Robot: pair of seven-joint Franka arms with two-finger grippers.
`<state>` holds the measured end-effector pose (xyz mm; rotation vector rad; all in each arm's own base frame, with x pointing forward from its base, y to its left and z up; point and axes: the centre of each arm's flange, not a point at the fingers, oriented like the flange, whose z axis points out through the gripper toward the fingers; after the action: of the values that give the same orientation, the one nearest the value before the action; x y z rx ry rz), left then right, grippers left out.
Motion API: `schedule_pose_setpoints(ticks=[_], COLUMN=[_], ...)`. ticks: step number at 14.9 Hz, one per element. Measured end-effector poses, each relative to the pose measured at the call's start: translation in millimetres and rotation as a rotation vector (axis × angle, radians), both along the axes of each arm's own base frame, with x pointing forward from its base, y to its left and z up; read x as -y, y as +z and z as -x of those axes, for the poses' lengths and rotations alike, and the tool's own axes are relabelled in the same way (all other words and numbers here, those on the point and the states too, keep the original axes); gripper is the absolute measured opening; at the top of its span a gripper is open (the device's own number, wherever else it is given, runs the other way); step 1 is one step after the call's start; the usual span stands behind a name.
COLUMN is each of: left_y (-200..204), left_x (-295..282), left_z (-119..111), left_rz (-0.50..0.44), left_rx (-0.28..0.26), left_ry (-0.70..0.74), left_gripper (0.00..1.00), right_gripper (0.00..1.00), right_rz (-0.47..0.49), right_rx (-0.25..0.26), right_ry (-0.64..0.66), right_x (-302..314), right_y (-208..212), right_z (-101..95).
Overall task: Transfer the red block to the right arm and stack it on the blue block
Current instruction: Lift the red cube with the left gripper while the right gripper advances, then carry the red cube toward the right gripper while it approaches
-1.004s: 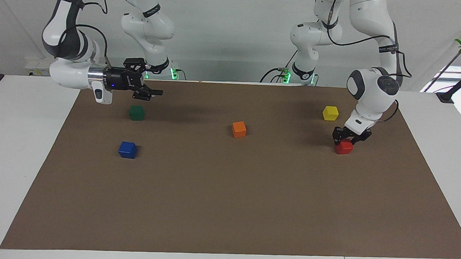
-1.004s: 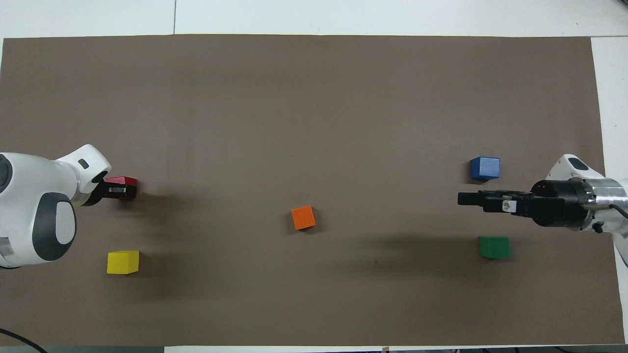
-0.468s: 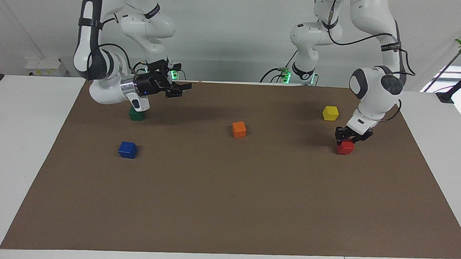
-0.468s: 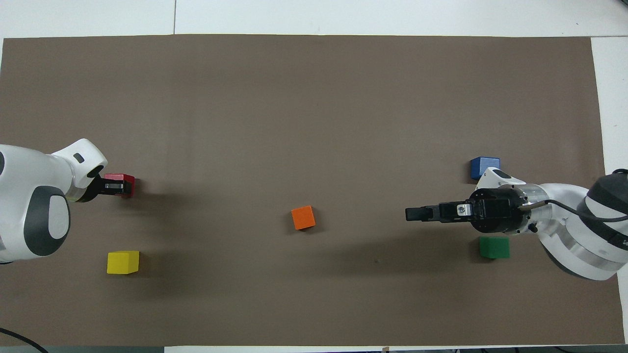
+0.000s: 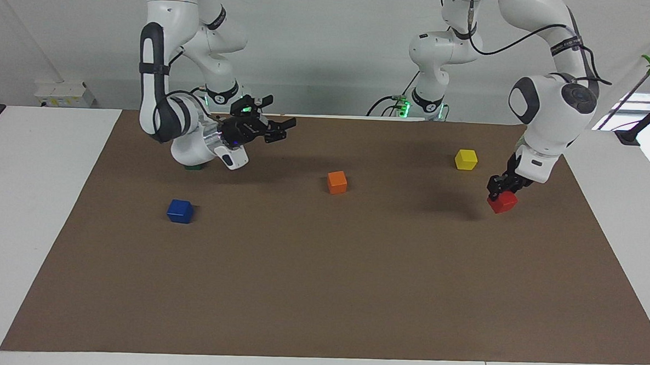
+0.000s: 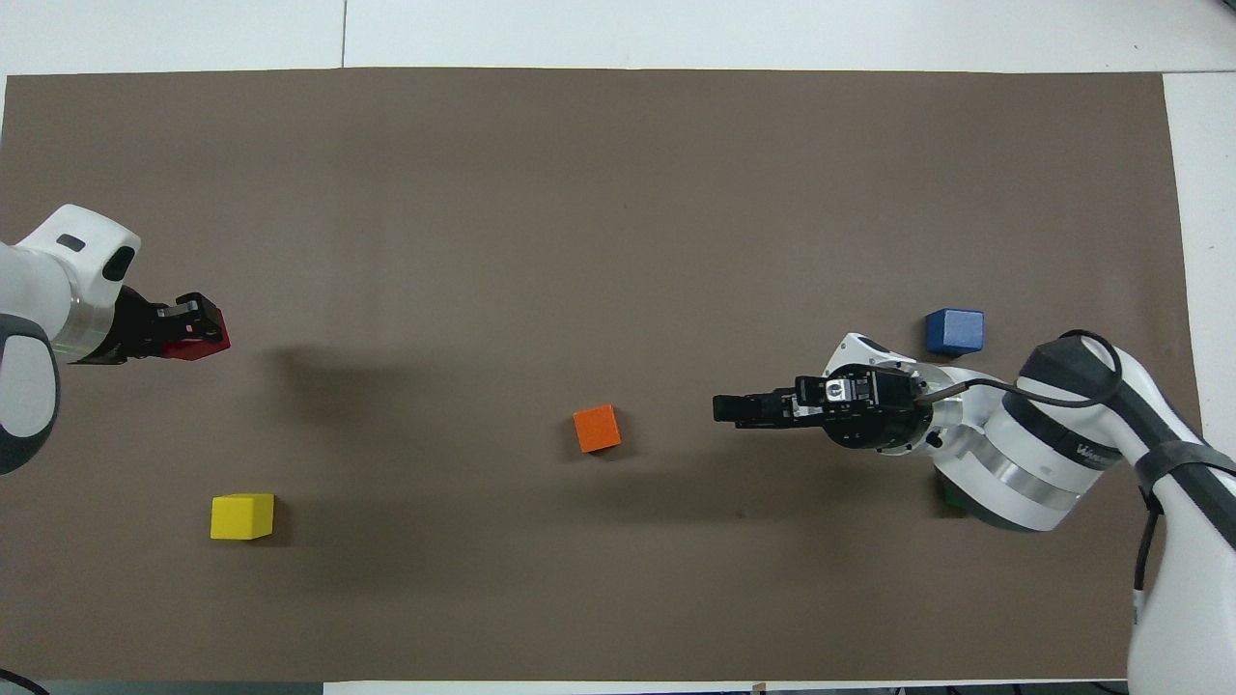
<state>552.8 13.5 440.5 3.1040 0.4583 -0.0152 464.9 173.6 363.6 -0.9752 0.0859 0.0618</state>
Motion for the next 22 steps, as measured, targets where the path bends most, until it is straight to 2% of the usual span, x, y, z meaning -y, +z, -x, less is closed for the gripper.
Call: schedule_pose_setpoints(ticks=[4, 7, 12, 18, 22], left_y=[59, 103, 158, 174, 178], left_x=[47, 83, 124, 171, 210], left_z=[0, 4, 4, 13, 25], left_rz=[0.109, 0.206, 0.4, 0.475, 0.463], left_rx=[-0.106, -0.181, -0.286, -0.483, -0.582], left_ry=[0.225, 0.416, 0.785, 1.087, 1.168], left_gripper=[0.54, 0.54, 0.54, 0.54, 0.54], right_gripper=[1.0, 1.0, 1.0, 1.0, 1.0], right_rz=[-0.01, -0.034, -0.04, -0.04, -0.039], right_rx=[0.05, 0.066, 0.079, 0.11, 0.131], right_ry=[-0.081, -0.121, -0.121, -0.172, -0.188], right_x=[-18, -38, -68, -95, -121], right_y=[-2, 11, 17, -7, -23], right_z=[-7.0, -15.1, -14.7, -21.5, -29.3])
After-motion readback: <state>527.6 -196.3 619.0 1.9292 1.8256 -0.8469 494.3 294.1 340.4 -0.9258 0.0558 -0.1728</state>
